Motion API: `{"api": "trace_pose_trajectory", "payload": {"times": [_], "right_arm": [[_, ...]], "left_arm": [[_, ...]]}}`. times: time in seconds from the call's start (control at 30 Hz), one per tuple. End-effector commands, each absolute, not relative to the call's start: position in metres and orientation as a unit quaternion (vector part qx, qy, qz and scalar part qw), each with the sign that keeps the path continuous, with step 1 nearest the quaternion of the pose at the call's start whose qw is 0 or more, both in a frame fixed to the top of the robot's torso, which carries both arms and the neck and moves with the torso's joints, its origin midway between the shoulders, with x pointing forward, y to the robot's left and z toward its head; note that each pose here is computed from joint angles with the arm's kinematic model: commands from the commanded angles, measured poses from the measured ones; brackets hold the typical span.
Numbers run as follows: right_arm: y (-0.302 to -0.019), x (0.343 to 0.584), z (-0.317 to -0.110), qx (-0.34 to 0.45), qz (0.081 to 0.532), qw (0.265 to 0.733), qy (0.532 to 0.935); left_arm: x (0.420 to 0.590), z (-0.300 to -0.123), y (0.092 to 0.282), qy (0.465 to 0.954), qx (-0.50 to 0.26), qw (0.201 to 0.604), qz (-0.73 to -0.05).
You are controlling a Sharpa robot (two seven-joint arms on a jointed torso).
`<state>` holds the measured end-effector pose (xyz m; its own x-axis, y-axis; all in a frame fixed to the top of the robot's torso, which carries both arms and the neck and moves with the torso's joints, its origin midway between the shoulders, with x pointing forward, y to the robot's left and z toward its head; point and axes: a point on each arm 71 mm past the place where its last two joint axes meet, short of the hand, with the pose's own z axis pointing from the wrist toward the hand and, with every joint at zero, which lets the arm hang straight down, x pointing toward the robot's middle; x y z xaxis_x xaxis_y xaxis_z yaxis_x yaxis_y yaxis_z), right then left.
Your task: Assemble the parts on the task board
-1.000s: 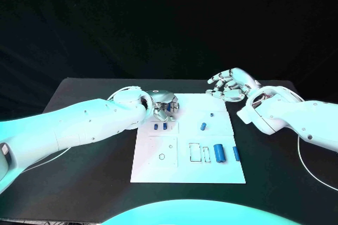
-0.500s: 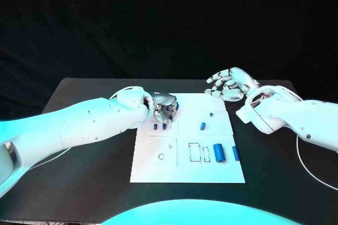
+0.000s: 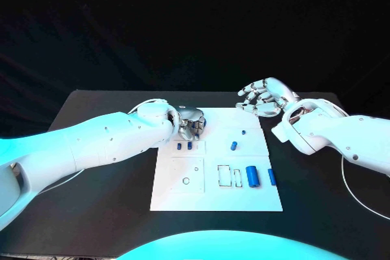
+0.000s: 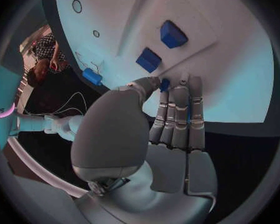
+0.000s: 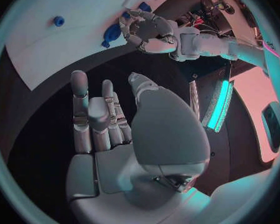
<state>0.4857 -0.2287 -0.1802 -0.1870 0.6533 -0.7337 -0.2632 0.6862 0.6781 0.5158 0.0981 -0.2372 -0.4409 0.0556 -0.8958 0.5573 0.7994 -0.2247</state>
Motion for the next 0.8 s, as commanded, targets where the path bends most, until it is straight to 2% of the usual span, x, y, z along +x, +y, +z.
{"api": "trace_pose_trajectory", "payload": {"times": [0.03,0.47,0.8], "right_arm": [[-0.2268,0.485,-0.1799,0.138,0.375,0.62,0.675],[-0.2263,0.4852,-0.1806,0.138,0.375,0.618,0.677],[-0.2262,0.485,-0.1807,0.138,0.376,0.619,0.676]], "left_arm": [[0.515,-0.2401,0.0972,0.815,0.191,0.488,-0.246],[0.514,-0.2429,0.0986,0.825,0.193,0.476,-0.235],[0.516,-0.2395,0.1002,0.811,0.185,0.498,-0.245]]}}
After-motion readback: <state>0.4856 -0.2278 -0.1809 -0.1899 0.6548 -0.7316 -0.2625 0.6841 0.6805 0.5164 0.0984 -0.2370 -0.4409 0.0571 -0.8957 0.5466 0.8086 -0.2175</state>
